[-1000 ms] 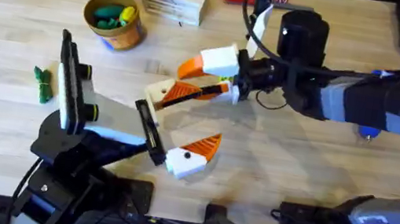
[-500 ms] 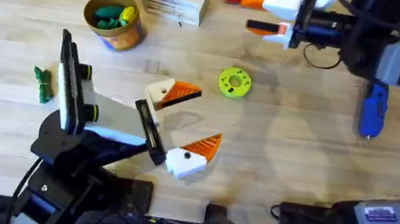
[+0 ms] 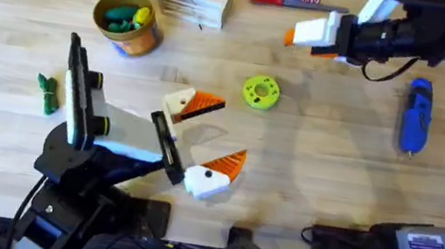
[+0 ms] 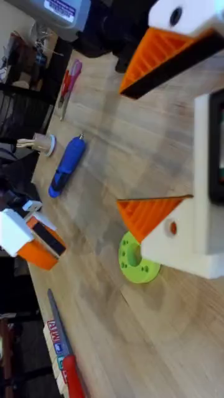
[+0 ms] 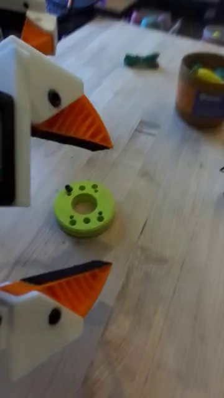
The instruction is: Pick up the gripper from the table and insert it into the empty holder that is missing its gripper. Then pick up a screw, insert it into the mounting hole, and use the screwdriver to tighten it. Finally, clean up the table by picking up the vegetable and placing it into the bucket.
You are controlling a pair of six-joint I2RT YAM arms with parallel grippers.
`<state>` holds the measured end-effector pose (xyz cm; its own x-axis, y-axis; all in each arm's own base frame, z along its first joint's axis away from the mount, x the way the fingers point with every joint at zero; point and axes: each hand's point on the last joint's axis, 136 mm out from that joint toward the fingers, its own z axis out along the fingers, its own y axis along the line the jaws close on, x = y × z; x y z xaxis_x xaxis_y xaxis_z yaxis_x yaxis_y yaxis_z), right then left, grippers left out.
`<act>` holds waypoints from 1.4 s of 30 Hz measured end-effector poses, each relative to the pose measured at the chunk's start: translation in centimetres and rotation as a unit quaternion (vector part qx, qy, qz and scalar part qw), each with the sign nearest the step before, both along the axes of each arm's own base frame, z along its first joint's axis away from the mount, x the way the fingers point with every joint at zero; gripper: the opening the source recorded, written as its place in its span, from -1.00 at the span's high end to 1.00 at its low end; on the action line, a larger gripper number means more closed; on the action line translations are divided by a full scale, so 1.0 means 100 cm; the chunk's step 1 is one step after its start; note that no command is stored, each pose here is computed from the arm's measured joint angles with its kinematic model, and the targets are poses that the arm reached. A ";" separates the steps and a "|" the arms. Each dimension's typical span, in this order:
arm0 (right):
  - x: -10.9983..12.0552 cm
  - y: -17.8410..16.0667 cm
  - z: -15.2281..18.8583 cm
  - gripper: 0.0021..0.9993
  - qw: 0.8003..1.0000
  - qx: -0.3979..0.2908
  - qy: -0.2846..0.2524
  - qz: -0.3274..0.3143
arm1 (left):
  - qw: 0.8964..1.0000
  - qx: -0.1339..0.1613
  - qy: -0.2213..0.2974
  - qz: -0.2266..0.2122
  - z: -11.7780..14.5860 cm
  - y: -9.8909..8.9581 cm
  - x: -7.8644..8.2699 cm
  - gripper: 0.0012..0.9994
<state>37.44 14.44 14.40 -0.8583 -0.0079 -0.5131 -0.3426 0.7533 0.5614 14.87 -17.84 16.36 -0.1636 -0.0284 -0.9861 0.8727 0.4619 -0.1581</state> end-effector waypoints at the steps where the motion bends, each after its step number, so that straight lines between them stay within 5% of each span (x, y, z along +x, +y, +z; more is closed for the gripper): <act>1: -0.006 0.002 -0.002 -0.99 0.999 -0.029 -0.005 0.013 | 1.000 0.000 0.000 0.000 0.000 0.000 0.000 -0.96; 6: -0.041 0.027 -0.019 -0.99 0.985 -0.148 -0.013 0.092 | 1.000 0.000 0.000 0.000 0.000 0.000 0.000 -0.96; 11: -0.059 0.056 -0.025 -0.99 0.968 -0.193 -0.042 0.156 | 1.000 0.000 0.000 0.000 0.000 0.000 0.000 -0.95; 12: -0.059 0.059 -0.025 -0.92 0.966 -0.198 -0.050 0.162 | 1.000 0.000 0.000 0.000 0.000 0.000 0.000 -0.95; 16: -0.063 0.066 -0.026 -0.08 0.960 -0.209 -0.058 0.175 | 1.000 0.000 0.000 0.000 0.000 0.000 0.000 -0.95; 35: -0.089 0.084 -0.076 -0.08 0.919 -0.319 -0.036 0.230 | 1.000 0.000 0.000 -0.002 0.000 0.000 -0.001 -0.95; 42: -0.087 0.084 -0.084 0.26 0.917 -0.324 -0.030 0.231 | 1.000 0.000 0.000 -0.002 0.000 0.000 -0.001 -0.95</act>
